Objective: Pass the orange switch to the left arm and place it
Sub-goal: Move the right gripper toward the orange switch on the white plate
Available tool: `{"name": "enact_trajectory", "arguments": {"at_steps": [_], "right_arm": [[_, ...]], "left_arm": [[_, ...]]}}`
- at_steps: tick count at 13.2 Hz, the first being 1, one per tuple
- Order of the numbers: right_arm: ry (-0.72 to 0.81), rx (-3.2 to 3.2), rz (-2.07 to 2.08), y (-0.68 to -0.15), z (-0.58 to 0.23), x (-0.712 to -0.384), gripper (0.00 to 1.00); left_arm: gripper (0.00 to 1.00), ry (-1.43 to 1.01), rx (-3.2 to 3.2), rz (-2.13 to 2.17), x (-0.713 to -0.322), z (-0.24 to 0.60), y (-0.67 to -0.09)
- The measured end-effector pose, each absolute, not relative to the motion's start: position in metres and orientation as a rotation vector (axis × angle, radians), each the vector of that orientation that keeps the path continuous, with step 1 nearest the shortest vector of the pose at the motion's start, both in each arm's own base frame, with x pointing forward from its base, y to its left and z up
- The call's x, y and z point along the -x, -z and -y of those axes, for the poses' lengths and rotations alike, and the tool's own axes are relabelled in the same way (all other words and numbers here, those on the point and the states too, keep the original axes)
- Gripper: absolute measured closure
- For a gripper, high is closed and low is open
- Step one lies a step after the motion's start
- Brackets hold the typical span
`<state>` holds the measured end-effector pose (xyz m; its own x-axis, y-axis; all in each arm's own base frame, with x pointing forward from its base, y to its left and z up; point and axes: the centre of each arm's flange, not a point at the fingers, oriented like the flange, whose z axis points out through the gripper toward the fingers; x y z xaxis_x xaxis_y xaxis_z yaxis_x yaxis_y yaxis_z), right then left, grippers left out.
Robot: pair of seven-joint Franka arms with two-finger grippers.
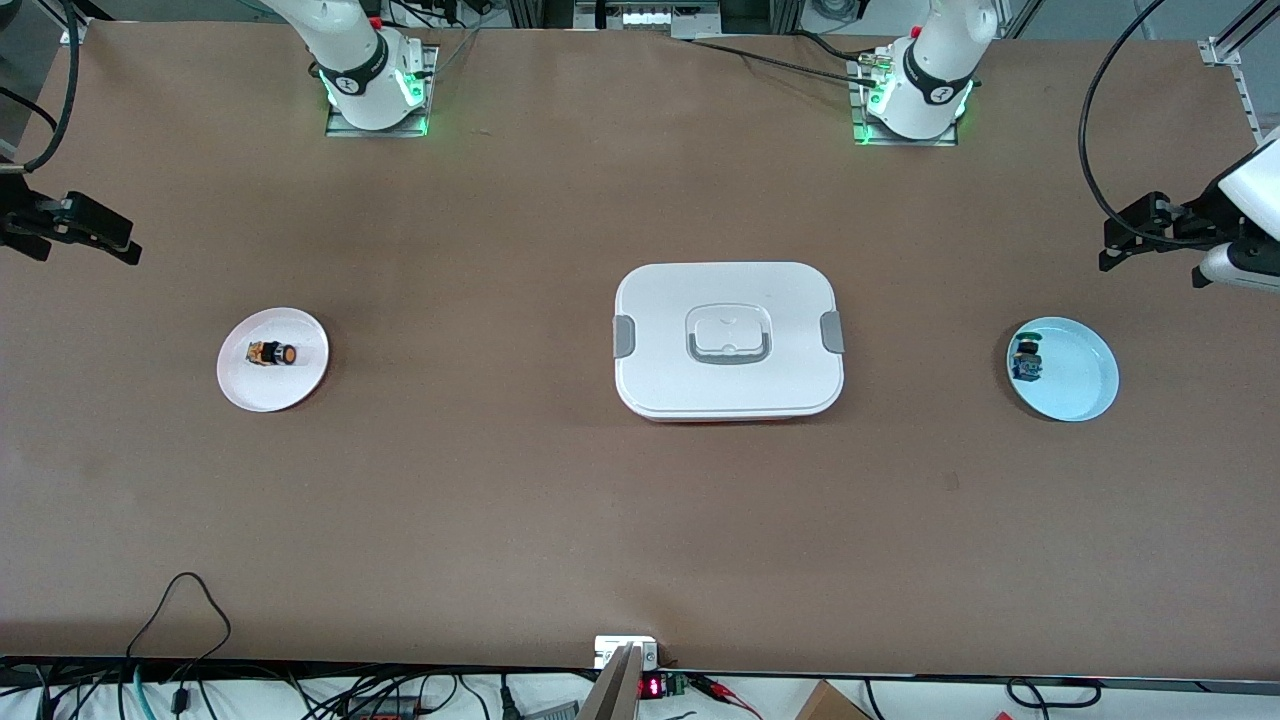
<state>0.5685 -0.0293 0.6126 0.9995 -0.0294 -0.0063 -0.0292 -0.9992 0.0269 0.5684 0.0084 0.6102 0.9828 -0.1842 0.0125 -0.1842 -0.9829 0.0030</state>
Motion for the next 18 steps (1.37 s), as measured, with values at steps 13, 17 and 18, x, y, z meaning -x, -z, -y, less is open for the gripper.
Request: {"name": "enact_trajectory", "arguments": {"at_steps": [13, 17, 18], "right_arm": [[0.089, -3.104, 0.048, -0.575, 0.029, -0.588, 0.0], [0.118, -3.094, 0.048, -0.543, 0.029, -0.605, 0.0], [0.126, -3.091, 0.048, -0.536, 0.029, -0.609, 0.0]], "left_arm": [[0.0, -0.02, -3.124, 0.29, -0.568, -0.008, -0.61], [0.0, -0.02, -3.124, 0.29, -0.568, -0.008, -0.61], [0.0, -0.02, -3.124, 0.29, -0.568, -0.008, -0.61]]}}
